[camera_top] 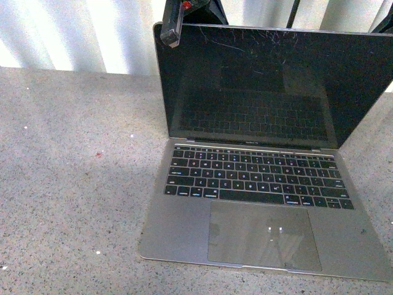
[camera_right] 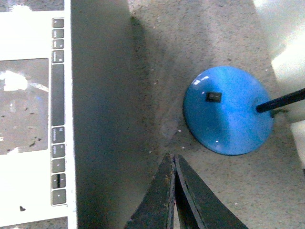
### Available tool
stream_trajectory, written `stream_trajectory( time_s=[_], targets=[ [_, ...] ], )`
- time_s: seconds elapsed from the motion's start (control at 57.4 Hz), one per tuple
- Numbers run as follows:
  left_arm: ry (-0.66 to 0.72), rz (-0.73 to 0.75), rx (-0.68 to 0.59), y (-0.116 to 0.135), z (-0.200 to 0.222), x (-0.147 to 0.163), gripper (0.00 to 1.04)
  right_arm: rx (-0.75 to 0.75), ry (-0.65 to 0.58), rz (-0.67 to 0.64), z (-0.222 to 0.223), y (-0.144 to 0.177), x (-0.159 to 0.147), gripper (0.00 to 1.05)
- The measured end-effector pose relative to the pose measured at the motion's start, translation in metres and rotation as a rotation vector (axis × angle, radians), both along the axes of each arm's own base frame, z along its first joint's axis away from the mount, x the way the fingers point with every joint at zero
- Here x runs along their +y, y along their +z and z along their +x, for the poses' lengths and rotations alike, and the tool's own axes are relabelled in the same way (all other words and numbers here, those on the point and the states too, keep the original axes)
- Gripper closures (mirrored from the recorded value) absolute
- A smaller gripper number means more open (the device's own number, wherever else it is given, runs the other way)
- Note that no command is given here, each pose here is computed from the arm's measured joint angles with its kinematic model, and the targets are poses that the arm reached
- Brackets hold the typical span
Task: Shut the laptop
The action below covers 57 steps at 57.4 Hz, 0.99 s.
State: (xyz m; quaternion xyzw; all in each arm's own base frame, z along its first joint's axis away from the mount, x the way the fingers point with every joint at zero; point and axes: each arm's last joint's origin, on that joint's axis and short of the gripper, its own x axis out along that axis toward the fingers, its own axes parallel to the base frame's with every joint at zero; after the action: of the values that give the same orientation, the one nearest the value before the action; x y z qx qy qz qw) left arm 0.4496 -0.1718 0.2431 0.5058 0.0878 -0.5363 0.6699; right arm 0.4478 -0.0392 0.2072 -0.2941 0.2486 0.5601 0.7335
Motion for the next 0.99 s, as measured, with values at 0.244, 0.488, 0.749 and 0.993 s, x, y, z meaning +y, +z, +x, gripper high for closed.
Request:
stream_trajectory(
  time_s=[0.244, 0.488, 0.749, 0.993],
  targets=[
    [-0.045, 0.014, 0.015, -0.006, -0.017, -0.002, 1.01, 0.024, 0.027, 0.0, -0.011, 0.001, 0.008, 1.02],
    [-0.072, 0.022, 0.041, -0.015, -0.033, -0.002, 1.01, 0.051, 0.075, -0.022, -0.027, 0.002, 0.024, 1.02],
    [-0.097, 0.029, 0.056, -0.031, -0.047, -0.006, 1.01, 0.07, 0.101, -0.017, -0.036, -0.011, 0.035, 1.02],
    [-0.109, 0.04, 0.129, -0.067, -0.058, -0.006, 1.01, 0.101, 0.127, -0.013, -0.045, -0.029, 0.048, 1.02]
  ],
)
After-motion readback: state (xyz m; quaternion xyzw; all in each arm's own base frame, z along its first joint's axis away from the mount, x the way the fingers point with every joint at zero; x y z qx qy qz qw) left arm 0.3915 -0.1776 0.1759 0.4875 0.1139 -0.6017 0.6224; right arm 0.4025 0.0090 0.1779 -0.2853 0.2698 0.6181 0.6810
